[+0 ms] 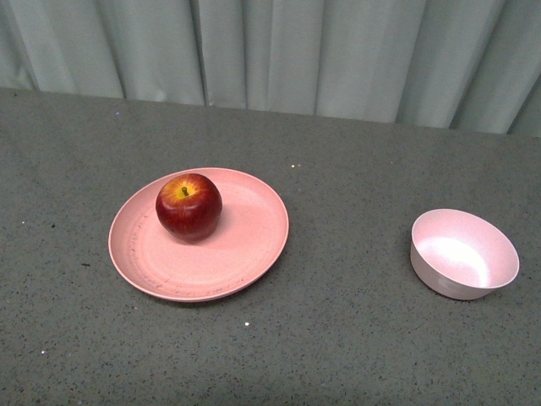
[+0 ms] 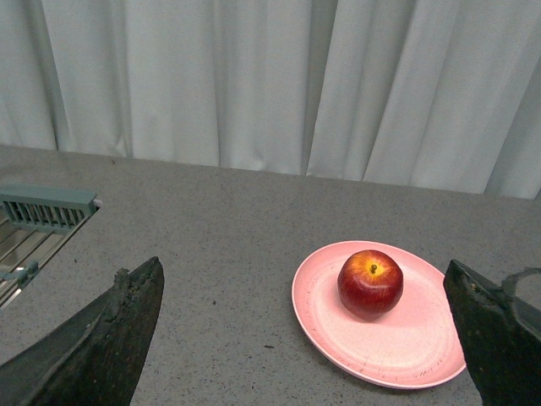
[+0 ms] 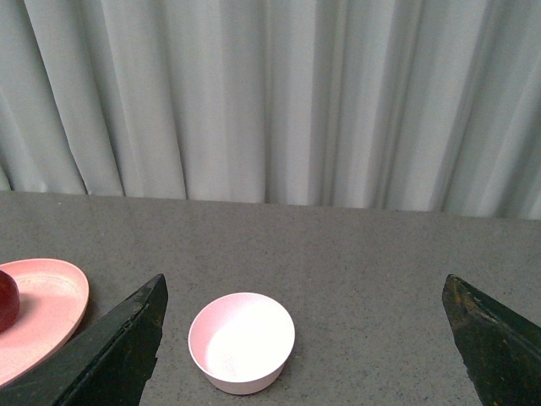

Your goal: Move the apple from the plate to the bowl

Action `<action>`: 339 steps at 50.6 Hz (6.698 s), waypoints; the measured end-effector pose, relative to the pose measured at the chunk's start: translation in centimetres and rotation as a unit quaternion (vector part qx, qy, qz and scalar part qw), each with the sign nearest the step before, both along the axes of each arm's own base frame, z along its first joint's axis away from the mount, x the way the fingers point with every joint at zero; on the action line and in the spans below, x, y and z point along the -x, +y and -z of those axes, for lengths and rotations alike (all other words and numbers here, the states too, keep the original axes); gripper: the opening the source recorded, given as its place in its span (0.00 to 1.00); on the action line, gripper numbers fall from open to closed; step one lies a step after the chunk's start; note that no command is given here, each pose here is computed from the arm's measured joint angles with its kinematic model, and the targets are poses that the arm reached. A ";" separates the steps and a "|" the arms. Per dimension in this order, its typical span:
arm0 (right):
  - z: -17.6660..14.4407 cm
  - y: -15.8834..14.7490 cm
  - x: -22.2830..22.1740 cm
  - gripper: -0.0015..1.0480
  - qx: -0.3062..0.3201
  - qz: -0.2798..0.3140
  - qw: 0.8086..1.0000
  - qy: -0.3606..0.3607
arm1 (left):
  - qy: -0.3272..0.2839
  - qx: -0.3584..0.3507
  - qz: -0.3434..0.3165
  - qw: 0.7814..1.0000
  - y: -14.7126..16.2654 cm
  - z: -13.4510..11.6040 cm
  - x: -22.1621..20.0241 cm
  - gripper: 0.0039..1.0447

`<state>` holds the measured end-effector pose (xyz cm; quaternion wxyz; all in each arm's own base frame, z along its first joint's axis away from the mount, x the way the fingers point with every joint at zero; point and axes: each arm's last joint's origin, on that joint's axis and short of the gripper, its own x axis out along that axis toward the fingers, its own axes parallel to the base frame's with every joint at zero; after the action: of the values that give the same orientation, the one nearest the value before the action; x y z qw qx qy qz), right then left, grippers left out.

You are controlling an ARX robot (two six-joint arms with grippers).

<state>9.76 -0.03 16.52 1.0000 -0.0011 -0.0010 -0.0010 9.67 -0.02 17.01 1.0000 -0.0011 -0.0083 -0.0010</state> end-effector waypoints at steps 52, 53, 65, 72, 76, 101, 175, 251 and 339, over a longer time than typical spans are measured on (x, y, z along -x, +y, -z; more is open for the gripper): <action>1.0 -0.2 -1.8 0.91 0.039 -0.020 0.995 0.090 | 0.000 0.000 0.000 1.000 0.0 0.0 0.0 0.94; 1.0 -0.1 -2.1 0.91 0.039 -0.023 0.994 0.096 | 0.000 0.000 0.000 1.000 0.0 0.0 0.0 0.94; 1.3 1.5 -10.1 0.91 0.058 -0.091 0.972 0.207 | 0.000 0.000 0.000 1.000 0.0 0.0 0.0 0.94; 3.1 2.8 -14.2 0.91 0.084 -0.130 0.941 0.302 | 0.000 0.000 0.000 1.000 0.0 0.0 0.0 0.94; 4.0 3.6 -16.7 0.91 0.099 -0.143 0.926 0.336 | 0.000 0.000 0.000 1.000 0.0 0.0 0.0 0.94; 9.6 6.6 -24.1 0.91 0.149 -0.179 0.866 0.442 | 0.000 0.000 0.000 1.000 0.0 0.0 0.0 0.94; 9.2 17.4 -26.5 0.01 0.116 -0.284 0.841 0.446 | 0.000 0.000 0.000 1.000 0.0 0.0 0.0 0.94; 0.6 1.3 -10.3 0.01 0.001 -0.002 1.000 0.013 | 0.000 0.000 -0.001 1.000 0.0 0.0 0.0 0.94; 0.1 0.0 -0.5 0.01 0.000 -0.002 1.000 0.012 | 0.000 0.000 0.000 1.000 0.0 0.0 0.0 0.94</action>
<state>10.24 0.02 16.42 0.9999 -0.0013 0.0108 0.0006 9.67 -0.02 17.01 1.0000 -0.0011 -0.0083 -0.0006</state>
